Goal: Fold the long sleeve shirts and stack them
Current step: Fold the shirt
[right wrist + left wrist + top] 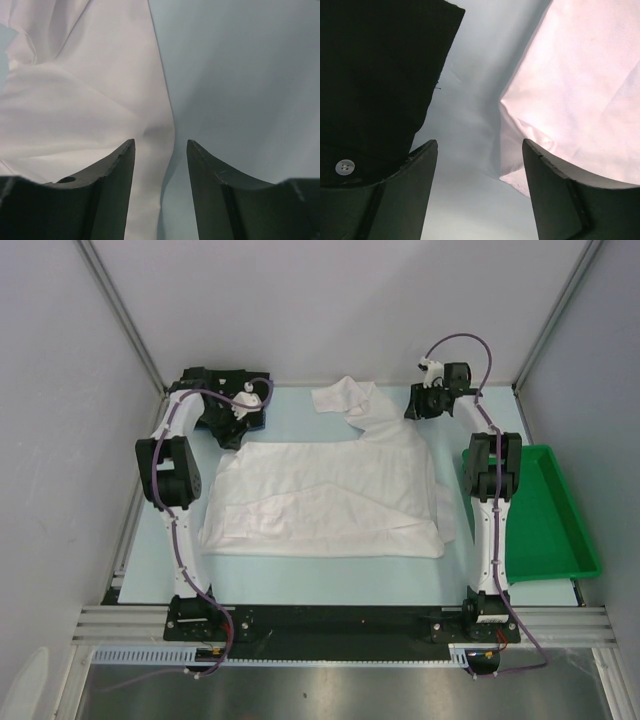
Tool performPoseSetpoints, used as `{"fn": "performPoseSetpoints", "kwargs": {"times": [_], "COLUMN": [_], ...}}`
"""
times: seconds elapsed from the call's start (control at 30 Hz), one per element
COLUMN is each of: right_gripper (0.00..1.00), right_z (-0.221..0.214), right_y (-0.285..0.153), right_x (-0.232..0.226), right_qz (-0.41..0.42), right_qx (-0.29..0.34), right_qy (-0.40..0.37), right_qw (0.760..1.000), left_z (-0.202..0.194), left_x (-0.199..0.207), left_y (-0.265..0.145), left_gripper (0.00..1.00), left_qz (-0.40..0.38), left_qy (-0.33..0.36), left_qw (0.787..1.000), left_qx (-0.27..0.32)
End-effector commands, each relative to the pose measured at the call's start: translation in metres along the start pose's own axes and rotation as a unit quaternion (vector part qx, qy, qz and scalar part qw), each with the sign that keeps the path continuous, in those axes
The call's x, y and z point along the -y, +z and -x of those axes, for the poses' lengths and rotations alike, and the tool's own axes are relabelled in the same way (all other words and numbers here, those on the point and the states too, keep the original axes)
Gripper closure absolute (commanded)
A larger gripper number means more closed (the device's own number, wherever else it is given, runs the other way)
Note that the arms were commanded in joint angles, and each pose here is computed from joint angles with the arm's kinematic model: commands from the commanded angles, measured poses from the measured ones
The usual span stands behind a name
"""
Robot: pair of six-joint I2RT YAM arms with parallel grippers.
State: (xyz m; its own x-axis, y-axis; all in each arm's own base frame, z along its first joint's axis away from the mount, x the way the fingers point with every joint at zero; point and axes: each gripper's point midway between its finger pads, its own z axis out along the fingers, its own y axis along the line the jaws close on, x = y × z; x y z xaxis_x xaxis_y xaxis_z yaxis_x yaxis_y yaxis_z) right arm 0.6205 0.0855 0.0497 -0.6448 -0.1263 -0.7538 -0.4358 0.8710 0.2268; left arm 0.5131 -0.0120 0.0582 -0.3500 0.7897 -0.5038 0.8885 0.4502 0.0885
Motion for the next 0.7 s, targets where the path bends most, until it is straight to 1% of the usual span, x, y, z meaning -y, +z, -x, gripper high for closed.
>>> {"fn": "performPoseSetpoints", "kwargs": {"times": [0.0, 0.1, 0.2, 0.27, 0.4, 0.43, 0.47, 0.53, 0.67], "right_gripper": [0.5, 0.48, 0.46, 0.47, 0.58, 0.64, 0.67, 0.76, 0.84], "right_z": [-0.001, -0.015, -0.031, -0.031, -0.025, -0.021, -0.018, -0.013, -0.004], "right_y": [0.006, 0.006, 0.004, 0.0, -0.004, -0.005, -0.006, -0.006, -0.006], "right_x": [-0.01, -0.012, -0.009, -0.007, -0.009, -0.009, -0.01, -0.011, -0.017], "right_qz": [0.022, 0.019, 0.011, 0.008, 0.014, 0.015, 0.016, 0.019, 0.026], "right_qx": [-0.012, -0.039, -0.062, -0.062, -0.051, -0.045, -0.04, -0.032, -0.019], "right_qy": [-0.029, -0.035, -0.029, -0.028, -0.017, -0.011, -0.01, -0.011, -0.005], "right_qw": [0.999, 0.998, 0.998, 0.998, 0.998, 0.999, 0.999, 0.999, 0.999], "left_z": [0.018, 0.022, 0.027, 0.03, 0.048, 0.054, 0.059, 0.063, 0.061], "left_x": [0.0, -0.002, -0.011, -0.015, -0.025, -0.024, -0.023, -0.015, 0.003], "left_y": [-0.017, -0.019, -0.025, -0.03, -0.049, -0.053, -0.059, -0.059, -0.052], "left_gripper": [0.24, 0.19, 0.18, 0.18, 0.18, 0.17, 0.16, 0.16, 0.15], "left_qz": [0.007, 0.014, 0.034, 0.044, 0.063, 0.064, 0.064, 0.053, 0.02], "left_qy": [0.023, 0.028, 0.035, 0.036, 0.035, 0.035, 0.038, 0.047, 0.054], "left_qw": [1.0, 0.999, 0.999, 0.998, 0.996, 0.996, 0.995, 0.995, 0.997], "left_qx": [0.017, 0.015, 0.016, 0.017, 0.05, 0.059, 0.066, 0.066, 0.054]}}
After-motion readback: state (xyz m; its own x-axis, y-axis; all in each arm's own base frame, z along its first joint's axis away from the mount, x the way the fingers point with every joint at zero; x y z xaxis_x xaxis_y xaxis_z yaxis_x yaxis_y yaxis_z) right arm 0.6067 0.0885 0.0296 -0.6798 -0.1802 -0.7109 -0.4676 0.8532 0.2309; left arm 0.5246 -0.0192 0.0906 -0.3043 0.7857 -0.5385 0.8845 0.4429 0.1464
